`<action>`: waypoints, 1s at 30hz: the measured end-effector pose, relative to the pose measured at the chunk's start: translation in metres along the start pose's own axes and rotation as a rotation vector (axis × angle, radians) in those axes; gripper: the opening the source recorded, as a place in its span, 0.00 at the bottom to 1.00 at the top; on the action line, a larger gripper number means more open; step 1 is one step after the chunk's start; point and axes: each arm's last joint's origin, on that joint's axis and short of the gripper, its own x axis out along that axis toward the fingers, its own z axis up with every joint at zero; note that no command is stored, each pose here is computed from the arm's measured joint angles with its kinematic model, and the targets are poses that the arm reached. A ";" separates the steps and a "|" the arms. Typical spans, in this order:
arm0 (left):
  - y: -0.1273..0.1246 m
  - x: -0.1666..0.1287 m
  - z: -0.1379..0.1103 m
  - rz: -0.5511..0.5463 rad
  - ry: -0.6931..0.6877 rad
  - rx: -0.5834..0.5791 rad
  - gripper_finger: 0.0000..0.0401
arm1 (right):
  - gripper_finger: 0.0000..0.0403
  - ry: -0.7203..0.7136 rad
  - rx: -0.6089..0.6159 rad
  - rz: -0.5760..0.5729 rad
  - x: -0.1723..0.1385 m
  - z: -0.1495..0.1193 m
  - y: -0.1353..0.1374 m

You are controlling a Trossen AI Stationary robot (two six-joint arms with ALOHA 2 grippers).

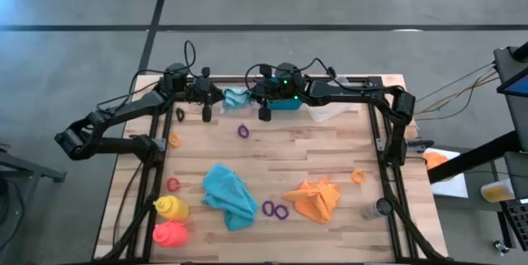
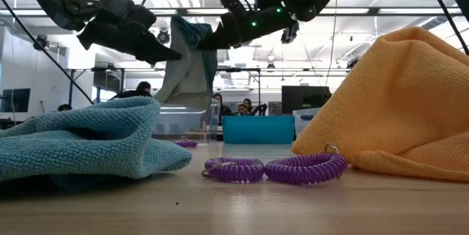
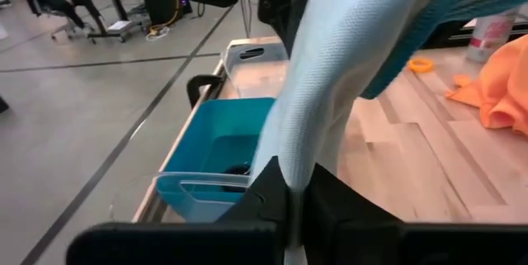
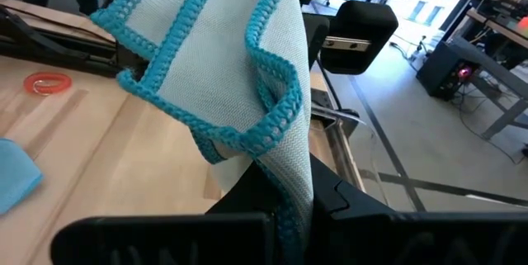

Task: Pick & Place Sports Items
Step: Put the folded light blue towel into the transparent bin

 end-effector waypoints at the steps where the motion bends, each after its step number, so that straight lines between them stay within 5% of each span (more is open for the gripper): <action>1: 0.000 0.000 0.000 0.012 0.004 0.000 0.04 | 0.03 0.000 0.000 0.000 0.000 0.000 0.000; 7: 0.002 0.000 0.000 0.069 0.026 -0.015 0.02 | 0.12 0.005 0.001 -0.001 0.000 0.000 0.001; 20: 0.004 -0.001 -0.003 0.148 0.073 0.008 0.02 | 0.71 0.053 0.060 0.041 -0.014 0.013 0.010; 30: -0.008 0.000 0.008 0.114 0.054 0.212 0.02 | 0.83 0.015 0.181 0.011 -0.040 0.035 0.000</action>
